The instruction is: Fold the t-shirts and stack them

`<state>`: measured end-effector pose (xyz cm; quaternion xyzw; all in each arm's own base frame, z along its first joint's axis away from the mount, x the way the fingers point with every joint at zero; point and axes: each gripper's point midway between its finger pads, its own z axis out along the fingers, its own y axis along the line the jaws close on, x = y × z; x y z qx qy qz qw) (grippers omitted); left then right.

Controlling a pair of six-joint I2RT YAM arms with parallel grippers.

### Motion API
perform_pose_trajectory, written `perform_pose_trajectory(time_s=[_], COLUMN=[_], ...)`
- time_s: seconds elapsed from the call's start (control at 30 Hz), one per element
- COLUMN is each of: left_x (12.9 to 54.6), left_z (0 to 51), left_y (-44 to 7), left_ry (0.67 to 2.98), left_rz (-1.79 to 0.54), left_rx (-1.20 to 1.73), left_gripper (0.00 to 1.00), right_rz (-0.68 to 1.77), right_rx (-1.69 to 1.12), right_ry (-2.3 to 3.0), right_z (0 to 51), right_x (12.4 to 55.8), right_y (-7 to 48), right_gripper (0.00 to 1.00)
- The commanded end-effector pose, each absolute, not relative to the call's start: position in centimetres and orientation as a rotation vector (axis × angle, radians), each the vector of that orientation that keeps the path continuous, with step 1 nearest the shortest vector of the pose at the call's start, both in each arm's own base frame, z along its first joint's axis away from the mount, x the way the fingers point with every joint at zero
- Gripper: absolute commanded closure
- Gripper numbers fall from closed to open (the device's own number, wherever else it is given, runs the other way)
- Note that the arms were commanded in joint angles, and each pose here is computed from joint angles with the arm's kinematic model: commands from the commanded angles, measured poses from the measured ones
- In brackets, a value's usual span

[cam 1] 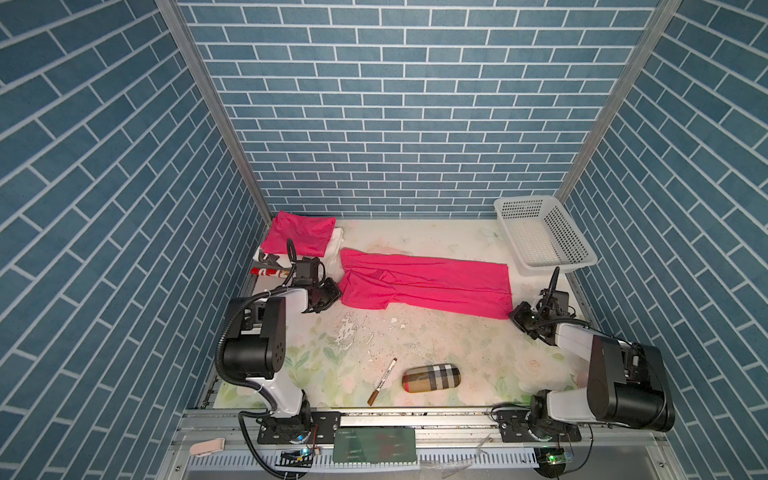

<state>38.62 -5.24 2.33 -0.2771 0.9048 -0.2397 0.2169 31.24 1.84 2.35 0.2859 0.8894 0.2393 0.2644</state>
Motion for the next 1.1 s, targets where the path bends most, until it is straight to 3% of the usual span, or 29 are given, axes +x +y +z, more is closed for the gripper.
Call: perform_pose_trajectory(time_s=[0.0,0.43,0.73,1.07], left_x=[37.4,34.3,30.7,30.6], left_z=[0.4,3.6,2.0,2.2], left_y=[-4.1,-2.5,-0.3,-1.5], left_ry=[2.550,2.550,2.535,2.507], left_rz=[-0.596,-0.584,-0.611,-0.755], left_rx=[-0.829,-0.791,-0.941,-0.916], left_gripper=[0.98,1.00,1.00,1.00], right_rz=[0.632,0.547,0.502,0.590], right_rx=[0.761,0.827,0.909,0.830], right_ry=[2.369,2.334,2.331,2.392], right_z=[3.6,5.0,3.7,2.8], right_x=[32.4,31.7,29.5,30.1], right_y=[1.4,-1.5,-3.3,-1.1], right_gripper=[1.00,1.00,1.00,0.99])
